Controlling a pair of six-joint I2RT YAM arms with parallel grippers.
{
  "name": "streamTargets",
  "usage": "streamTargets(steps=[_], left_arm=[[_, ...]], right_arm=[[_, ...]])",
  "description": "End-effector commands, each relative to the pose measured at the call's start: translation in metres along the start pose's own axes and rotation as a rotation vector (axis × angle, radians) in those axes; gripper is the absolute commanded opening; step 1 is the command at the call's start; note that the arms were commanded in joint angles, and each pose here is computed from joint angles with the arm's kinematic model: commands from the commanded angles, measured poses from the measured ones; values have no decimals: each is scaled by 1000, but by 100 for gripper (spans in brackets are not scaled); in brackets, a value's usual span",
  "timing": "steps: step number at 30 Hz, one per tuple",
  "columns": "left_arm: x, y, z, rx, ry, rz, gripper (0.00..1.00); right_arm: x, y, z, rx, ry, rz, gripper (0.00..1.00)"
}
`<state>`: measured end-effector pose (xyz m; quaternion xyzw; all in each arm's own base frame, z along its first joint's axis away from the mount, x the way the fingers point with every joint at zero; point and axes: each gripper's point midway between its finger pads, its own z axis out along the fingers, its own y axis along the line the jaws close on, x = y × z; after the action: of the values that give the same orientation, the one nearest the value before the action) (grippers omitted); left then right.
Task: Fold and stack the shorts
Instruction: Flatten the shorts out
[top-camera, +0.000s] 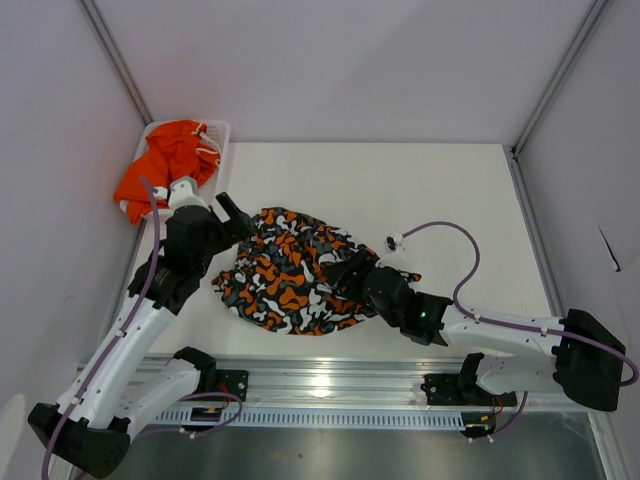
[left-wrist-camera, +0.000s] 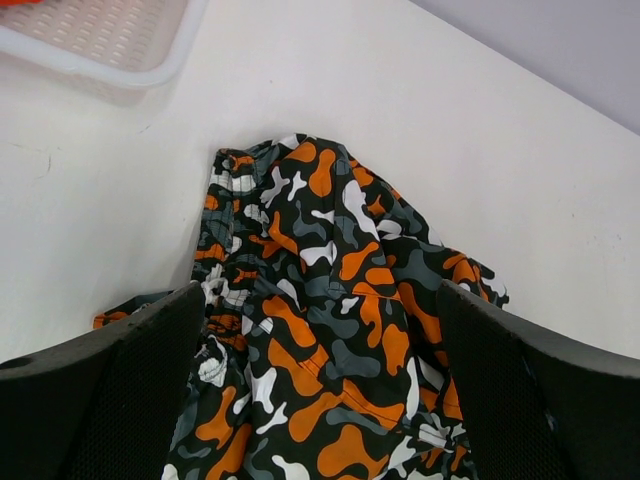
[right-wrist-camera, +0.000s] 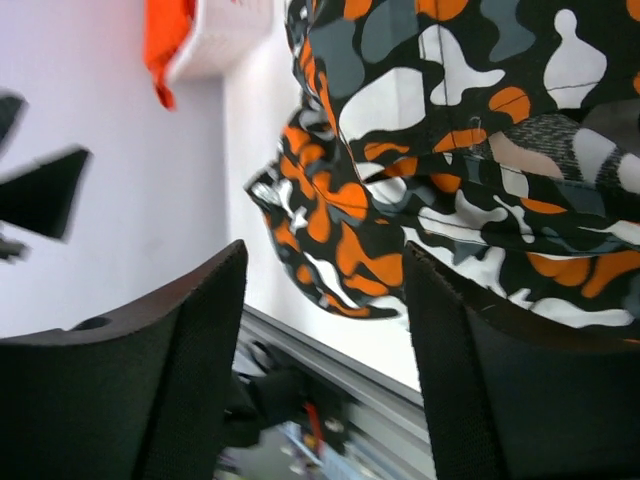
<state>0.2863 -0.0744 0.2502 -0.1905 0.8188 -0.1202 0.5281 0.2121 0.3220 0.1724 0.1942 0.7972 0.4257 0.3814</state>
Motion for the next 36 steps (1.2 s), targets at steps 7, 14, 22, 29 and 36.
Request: streamTargets(steps=[7, 14, 22, 29, 36], left_arm=[[-12, 3, -7, 10, -62, -11, 99], [-14, 5, -10, 6, -73, -7, 99], [-16, 6, -12, 14, -97, -22, 99], [-10, 9, -5, -5, -84, -14, 99], [-3, 12, 5, -29, -67, -5, 99]], right_arm=[[-19, 11, 22, -98, -81, 435, 59], [-18, 1, 34, -73, -96, 496, 58], [-29, -20, 50, -42, -135, 593, 50], [-46, -29, 77, -34, -151, 612, 23], [-94, -31, 62, -3, -186, 379, 0]])
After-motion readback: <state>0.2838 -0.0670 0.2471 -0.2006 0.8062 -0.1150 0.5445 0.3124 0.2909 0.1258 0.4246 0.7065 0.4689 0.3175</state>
